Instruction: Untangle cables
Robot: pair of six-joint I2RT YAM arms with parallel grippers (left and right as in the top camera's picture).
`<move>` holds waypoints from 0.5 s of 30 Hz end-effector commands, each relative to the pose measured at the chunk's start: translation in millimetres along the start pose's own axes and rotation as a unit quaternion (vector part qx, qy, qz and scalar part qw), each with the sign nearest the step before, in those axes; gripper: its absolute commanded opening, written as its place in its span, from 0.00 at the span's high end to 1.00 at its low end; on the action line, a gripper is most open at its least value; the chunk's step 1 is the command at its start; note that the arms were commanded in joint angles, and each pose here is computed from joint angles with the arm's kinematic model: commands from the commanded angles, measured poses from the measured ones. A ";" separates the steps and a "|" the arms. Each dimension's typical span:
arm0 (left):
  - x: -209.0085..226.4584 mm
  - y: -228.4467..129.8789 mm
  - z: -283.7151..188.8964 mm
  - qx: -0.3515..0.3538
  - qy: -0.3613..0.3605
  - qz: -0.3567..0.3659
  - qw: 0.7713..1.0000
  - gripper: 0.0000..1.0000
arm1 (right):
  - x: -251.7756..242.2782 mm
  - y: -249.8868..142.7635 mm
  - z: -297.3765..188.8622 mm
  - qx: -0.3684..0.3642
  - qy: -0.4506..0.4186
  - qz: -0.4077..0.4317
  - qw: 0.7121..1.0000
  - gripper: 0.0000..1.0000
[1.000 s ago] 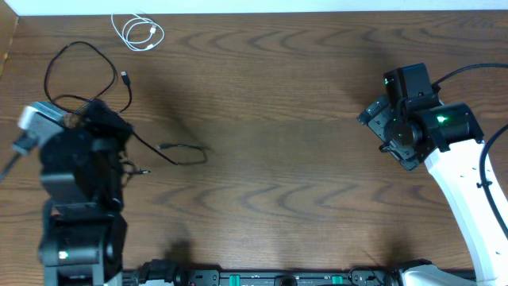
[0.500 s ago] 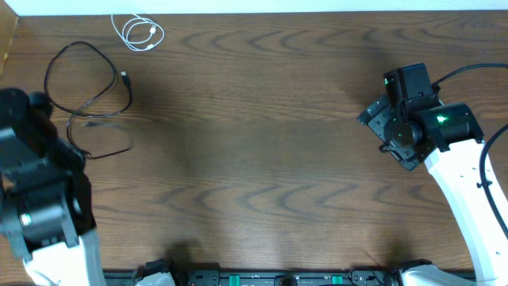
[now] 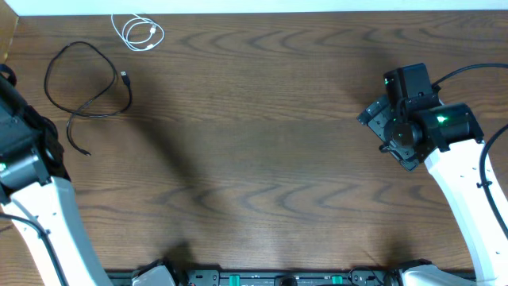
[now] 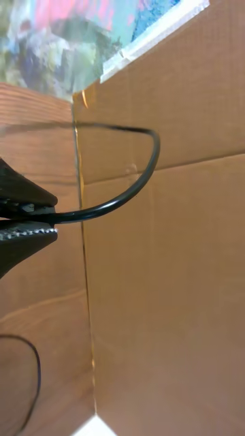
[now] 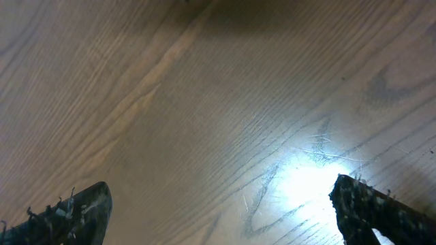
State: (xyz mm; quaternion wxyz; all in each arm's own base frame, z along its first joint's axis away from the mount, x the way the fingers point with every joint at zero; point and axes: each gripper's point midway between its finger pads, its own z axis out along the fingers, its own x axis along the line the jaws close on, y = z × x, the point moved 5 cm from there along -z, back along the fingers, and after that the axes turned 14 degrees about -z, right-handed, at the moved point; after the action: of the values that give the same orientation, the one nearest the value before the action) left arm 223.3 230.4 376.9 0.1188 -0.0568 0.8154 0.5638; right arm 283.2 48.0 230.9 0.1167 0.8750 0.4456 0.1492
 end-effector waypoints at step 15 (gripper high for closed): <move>29.9 -56.4 82.2 0.114 0.111 0.035 0.987 0.92 | -1.6 0.2 -0.3 -0.006 -0.007 -0.008 1.000 0.01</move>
State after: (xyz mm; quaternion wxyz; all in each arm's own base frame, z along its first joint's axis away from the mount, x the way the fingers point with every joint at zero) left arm 208.8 284.1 301.5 -0.0069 -0.0811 0.8691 0.4879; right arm 283.2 48.0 230.9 0.1167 0.8750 0.4456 0.1492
